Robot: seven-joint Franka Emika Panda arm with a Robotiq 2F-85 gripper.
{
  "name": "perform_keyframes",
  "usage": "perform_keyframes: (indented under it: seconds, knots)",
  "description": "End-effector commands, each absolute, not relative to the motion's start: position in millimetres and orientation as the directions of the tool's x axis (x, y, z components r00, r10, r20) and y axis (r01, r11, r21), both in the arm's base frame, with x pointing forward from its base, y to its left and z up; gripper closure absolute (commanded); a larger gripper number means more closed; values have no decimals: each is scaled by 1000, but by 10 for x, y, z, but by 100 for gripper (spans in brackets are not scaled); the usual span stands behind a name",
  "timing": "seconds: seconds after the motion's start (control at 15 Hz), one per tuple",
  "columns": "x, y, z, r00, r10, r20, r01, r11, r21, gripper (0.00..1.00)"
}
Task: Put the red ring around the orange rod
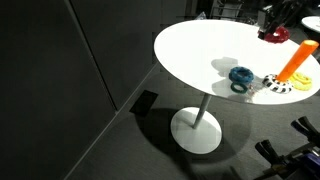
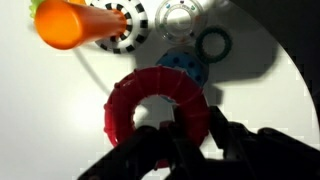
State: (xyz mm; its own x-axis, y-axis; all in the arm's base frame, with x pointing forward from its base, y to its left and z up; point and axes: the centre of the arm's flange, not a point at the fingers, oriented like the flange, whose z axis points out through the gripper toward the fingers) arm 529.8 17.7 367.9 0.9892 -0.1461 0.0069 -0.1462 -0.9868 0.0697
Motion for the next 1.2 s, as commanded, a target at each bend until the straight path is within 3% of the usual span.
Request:
perform_keyframes:
  seconds: [0.0, 0.53, 1.13]
  knots:
    - [5263, -13, 4046, 990, -138, -6, -137, -987, 78, 90]
    - [4882, -388, 4232, 984, -162, -70, -158, -985, 63, 90]
    - [4580, -575, 3887, 968, -179, -176, -177, -984, 30, 90]
